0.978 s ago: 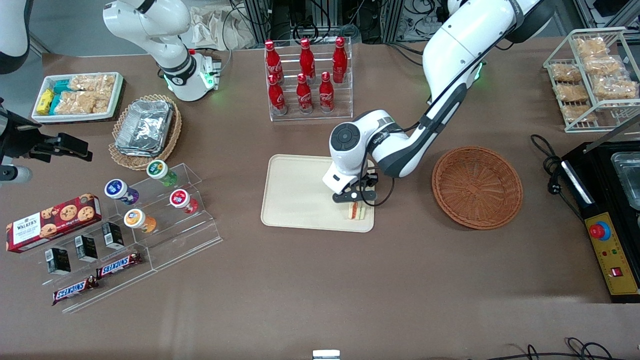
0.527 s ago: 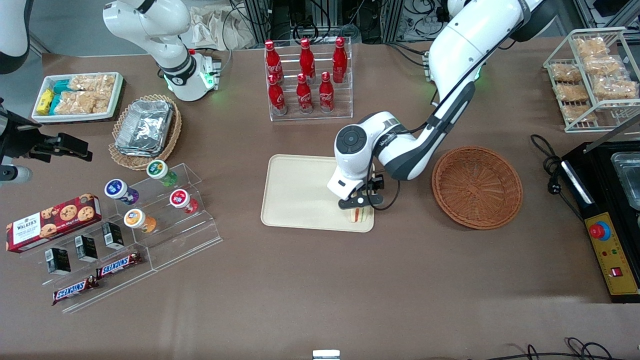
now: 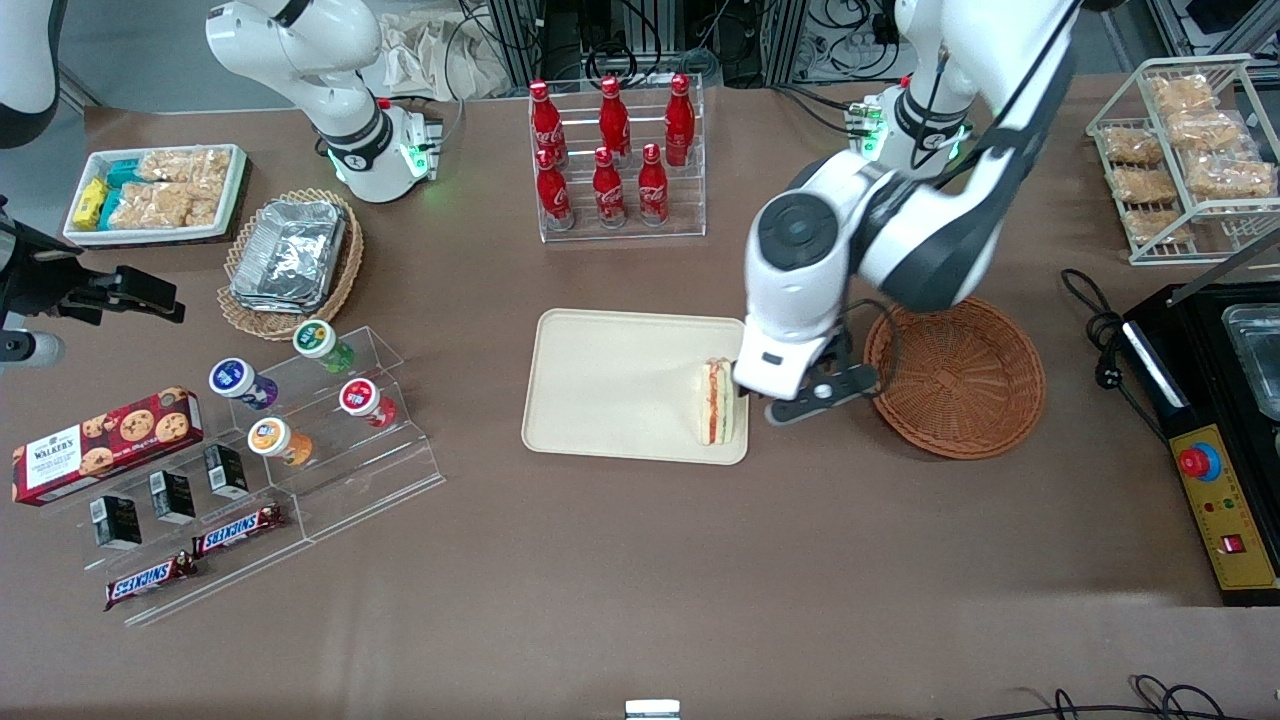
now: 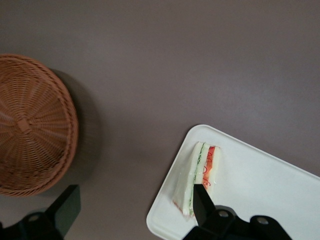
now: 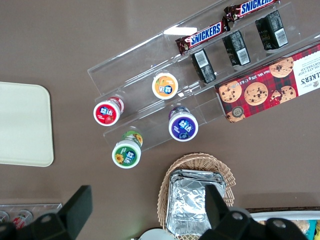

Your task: Place sandwich from basket to tray

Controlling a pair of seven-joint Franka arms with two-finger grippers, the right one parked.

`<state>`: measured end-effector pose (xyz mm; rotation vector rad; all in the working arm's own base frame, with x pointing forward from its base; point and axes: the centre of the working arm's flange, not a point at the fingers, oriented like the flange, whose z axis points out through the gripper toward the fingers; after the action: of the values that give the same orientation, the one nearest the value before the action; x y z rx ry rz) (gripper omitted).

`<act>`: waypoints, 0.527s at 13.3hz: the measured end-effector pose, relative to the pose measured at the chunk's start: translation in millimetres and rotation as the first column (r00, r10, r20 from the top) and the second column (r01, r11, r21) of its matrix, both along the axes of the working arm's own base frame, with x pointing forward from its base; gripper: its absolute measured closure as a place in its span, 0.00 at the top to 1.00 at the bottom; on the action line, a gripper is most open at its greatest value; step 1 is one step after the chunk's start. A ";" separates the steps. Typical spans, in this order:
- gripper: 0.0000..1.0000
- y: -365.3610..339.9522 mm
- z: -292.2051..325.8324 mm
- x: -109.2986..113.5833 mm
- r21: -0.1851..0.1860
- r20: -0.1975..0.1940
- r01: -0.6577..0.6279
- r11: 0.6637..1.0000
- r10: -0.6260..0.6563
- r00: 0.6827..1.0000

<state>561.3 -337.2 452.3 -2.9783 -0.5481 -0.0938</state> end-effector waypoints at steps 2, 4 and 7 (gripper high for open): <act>1.00 48.0 47.9 3.5 -0.016 -0.016 0.007 1.000 -0.007 1.000; 1.00 108.0 89.4 0.1 -0.030 -0.075 0.104 0.994 -0.106 0.991; 1.00 197.0 121.6 -3.5 -0.047 -0.104 0.229 0.972 -0.233 0.967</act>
<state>557.8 -140.3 573.9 -3.0459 -0.1899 0.0595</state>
